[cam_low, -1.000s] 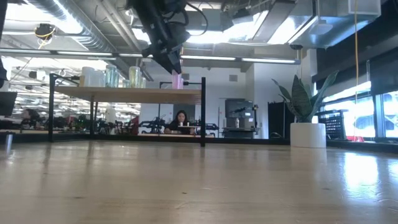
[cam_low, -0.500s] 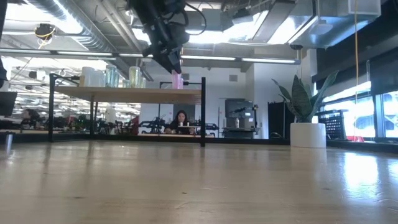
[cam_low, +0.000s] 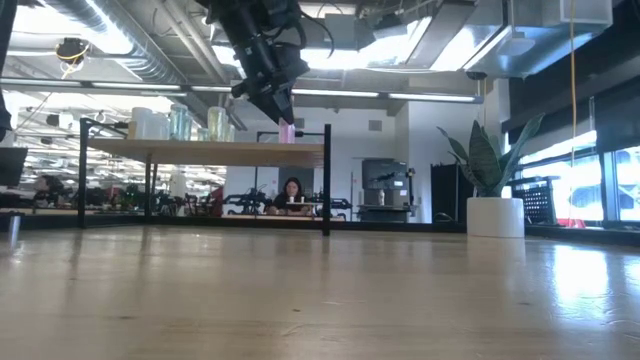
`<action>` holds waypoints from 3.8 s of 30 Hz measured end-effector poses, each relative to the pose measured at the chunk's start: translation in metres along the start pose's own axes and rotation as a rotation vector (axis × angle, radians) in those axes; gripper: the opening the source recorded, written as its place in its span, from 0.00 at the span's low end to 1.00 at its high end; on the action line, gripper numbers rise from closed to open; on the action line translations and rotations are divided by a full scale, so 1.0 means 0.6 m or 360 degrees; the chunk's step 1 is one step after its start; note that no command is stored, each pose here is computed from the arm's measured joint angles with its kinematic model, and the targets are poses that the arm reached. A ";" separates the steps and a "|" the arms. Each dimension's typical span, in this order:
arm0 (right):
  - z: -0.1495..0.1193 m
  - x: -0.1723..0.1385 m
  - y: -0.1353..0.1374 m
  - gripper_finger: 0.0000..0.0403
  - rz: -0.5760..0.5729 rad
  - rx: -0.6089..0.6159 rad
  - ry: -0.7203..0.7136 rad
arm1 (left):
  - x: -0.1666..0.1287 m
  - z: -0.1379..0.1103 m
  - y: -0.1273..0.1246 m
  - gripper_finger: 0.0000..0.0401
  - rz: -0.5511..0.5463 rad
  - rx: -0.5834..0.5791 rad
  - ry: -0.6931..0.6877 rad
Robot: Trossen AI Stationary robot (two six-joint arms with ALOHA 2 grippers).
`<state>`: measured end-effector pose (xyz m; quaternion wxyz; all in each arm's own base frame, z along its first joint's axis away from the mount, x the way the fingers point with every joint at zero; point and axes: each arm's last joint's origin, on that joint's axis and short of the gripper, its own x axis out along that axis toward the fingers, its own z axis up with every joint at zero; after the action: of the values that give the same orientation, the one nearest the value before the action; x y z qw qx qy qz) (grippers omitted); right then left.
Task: Pick and place medicine bottles onto shelf by color
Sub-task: Put the top pink pill bottle aligned with the other pink pill bottle on the shelf, then put the pink pill bottle aligned with the other pink pill bottle on the shelf
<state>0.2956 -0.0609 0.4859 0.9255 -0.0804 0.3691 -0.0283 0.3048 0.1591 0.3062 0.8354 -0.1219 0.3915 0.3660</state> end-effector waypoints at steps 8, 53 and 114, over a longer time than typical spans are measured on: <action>0.000 0.000 0.000 0.59 -0.0007 0.0000 0.0002 | 0.000 0.000 0.000 0.27 0.0000 -0.0012 0.0000; -0.036 -0.058 0.044 0.59 0.0123 0.0108 0.0231 | -0.147 0.040 -0.079 0.39 -0.0155 0.0311 -0.0093; -0.362 -0.027 0.281 0.59 0.0320 0.1718 0.1923 | -0.259 -0.044 -0.222 0.39 -0.0318 0.0063 -0.0138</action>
<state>0.1332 0.0795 0.3133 0.4762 0.4392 0.7454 -0.1573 0.3180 -0.0276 0.3931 0.8862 -0.1279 0.3478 0.2780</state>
